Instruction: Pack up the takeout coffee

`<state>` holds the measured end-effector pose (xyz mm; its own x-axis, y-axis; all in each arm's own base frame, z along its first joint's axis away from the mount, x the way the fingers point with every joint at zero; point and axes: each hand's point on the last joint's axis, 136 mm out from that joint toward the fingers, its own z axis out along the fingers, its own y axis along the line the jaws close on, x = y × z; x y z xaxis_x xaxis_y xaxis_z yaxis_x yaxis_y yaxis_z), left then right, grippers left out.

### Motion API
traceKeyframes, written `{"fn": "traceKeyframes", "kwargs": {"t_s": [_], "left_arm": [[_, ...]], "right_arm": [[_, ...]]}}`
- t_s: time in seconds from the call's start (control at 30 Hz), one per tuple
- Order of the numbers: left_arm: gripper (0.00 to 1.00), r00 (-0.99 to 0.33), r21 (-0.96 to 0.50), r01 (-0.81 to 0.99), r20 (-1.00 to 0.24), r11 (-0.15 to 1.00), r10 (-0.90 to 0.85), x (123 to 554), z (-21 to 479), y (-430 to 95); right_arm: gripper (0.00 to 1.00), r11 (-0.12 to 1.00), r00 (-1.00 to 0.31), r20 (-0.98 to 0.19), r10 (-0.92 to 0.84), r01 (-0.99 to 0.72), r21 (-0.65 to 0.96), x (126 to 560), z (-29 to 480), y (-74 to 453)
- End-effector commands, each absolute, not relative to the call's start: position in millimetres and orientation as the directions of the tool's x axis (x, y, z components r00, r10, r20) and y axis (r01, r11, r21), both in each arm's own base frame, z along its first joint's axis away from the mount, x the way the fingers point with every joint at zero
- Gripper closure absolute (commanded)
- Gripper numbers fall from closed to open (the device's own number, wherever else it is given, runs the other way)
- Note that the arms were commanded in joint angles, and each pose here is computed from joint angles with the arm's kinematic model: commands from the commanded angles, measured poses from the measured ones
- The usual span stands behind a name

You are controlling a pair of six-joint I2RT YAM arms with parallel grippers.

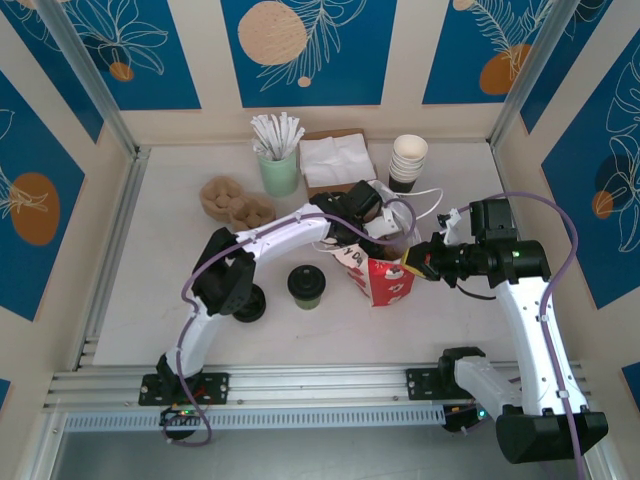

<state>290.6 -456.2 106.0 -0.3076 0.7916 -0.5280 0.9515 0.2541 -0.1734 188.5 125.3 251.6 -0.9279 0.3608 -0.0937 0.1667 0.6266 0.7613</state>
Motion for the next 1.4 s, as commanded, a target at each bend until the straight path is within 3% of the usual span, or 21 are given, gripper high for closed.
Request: {"fn": "traceKeyframes", "kwargs": {"t_s": [0.0, 0.23, 0.6, 0.67, 1.13, 1.37], "left_arm": [[0.58, -0.275, -0.186, 0.96, -0.496, 0.209, 0.824, 278, 97, -456], [0.41, -0.266, -0.179, 0.963, -0.556, 0.199, 0.787, 277, 130, -460], [0.25, -0.241, -0.216, 0.968, -0.634, 0.132, 0.735, 259, 198, -462], [0.18, -0.239, -0.216, 0.968, -0.644, 0.127, 0.726, 258, 208, -462], [0.18, -0.235, -0.224, 0.969, -0.713, 0.103, 0.66, 249, 258, -462], [0.19, -0.359, -0.321, 0.933, -0.781, 0.164, 0.511, 252, 326, -475]], "right_arm": [[1.0, 0.621, -0.934, -0.067, 0.352, 0.179, 0.763, 183, 247, 126], [1.0, 0.627, -0.93, -0.069, 0.362, 0.188, 0.756, 184, 245, 124], [1.0, 0.617, -0.903, -0.072, 0.423, 0.229, 0.753, 186, 243, 113], [1.0, 0.613, -0.901, -0.07, 0.428, 0.232, 0.756, 187, 244, 112], [1.0, 0.567, -0.89, -0.068, 0.451, 0.227, 0.792, 189, 261, 111], [1.0, 0.512, -0.885, -0.064, 0.461, 0.207, 0.834, 189, 286, 117]]}}
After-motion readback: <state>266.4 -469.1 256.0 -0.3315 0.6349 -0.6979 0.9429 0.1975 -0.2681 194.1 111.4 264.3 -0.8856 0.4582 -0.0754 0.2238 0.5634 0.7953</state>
